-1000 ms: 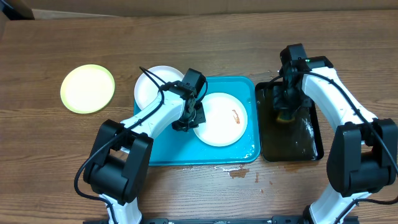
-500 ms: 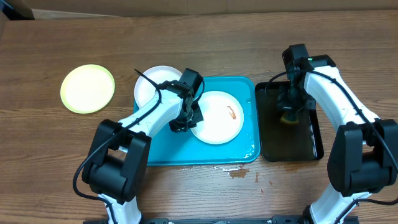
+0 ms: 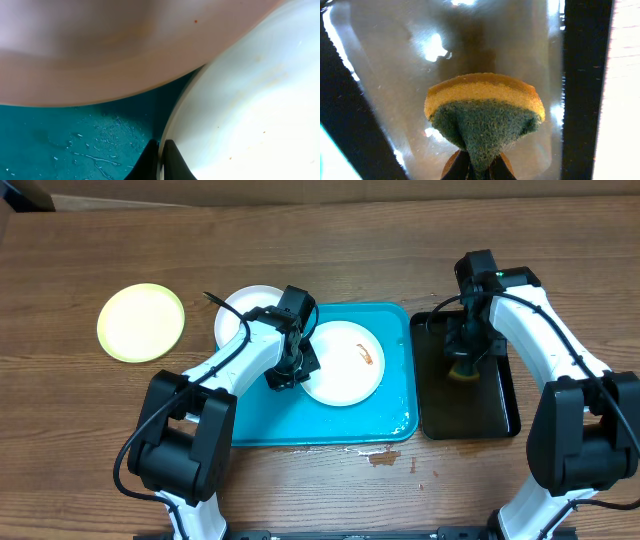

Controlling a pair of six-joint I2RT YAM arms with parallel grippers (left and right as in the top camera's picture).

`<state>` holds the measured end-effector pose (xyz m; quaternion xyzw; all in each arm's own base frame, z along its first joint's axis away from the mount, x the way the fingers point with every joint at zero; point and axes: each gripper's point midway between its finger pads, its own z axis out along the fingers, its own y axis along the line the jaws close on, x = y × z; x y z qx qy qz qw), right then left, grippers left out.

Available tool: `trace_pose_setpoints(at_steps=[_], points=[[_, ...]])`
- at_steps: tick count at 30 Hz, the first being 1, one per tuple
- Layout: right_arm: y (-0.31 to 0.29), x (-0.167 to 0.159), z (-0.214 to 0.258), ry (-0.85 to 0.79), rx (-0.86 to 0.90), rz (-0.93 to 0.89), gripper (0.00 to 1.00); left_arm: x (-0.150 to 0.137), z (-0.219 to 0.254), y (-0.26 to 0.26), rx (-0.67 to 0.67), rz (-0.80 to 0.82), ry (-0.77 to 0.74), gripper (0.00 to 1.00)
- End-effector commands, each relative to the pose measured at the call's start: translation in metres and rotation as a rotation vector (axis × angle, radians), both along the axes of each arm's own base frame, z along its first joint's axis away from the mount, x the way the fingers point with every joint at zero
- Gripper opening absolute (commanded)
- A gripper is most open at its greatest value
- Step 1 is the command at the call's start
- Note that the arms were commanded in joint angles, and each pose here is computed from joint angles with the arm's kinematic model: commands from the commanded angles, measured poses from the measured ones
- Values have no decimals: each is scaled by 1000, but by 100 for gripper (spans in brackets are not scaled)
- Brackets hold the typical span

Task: Clean dirty plates on tray and stack at the side
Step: 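Carry the sponge with right gripper over the held white plate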

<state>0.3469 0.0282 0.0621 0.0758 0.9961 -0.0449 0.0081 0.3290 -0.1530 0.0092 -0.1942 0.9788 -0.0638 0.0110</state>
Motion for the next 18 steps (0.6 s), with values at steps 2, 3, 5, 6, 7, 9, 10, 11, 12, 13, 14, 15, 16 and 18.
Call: trace_pose_setpoints(at_steps=[2,3,5,6,7,9,10,11,12,13,14,15,16,18], points=[[7,12,14,-55,42,29,4,0,-6,4,18,27,10,4],[7,13,15,-60,42,30,4,1,-6,4,18,27,9,4],[10,15,21,-64,47,33,4,1,-6,4,18,27,9,4],[11,15,27,-64,48,37,4,1,-6,4,18,27,9,4],[14,17,35,-66,52,43,4,1,-6,4,18,26,9,4],[20,22,56,-86,58,58,4,1,-6,4,18,27,9,4],[25,26,68,-102,61,74,4,1,-6,4,17,27,7,4],[31,29,79,-120,66,99,4,1,-6,4,17,27,6,4],[39,32,89,-139,73,128,4,2,-6,4,17,27,5,4],[48,34,97,-158,77,148,4,2,-6,4,17,27,5,4],[57,36,103,-178,82,171,4,2,-6,4,16,27,5,4],[67,38,107,-193,85,196,4,2,-6,4,16,27,5,4],[78,38,108,-205,89,224,4,2,-6,4,16,27,4,4],[97,37,105,-216,83,275,4,2,-6,4,16,27,4,4]])
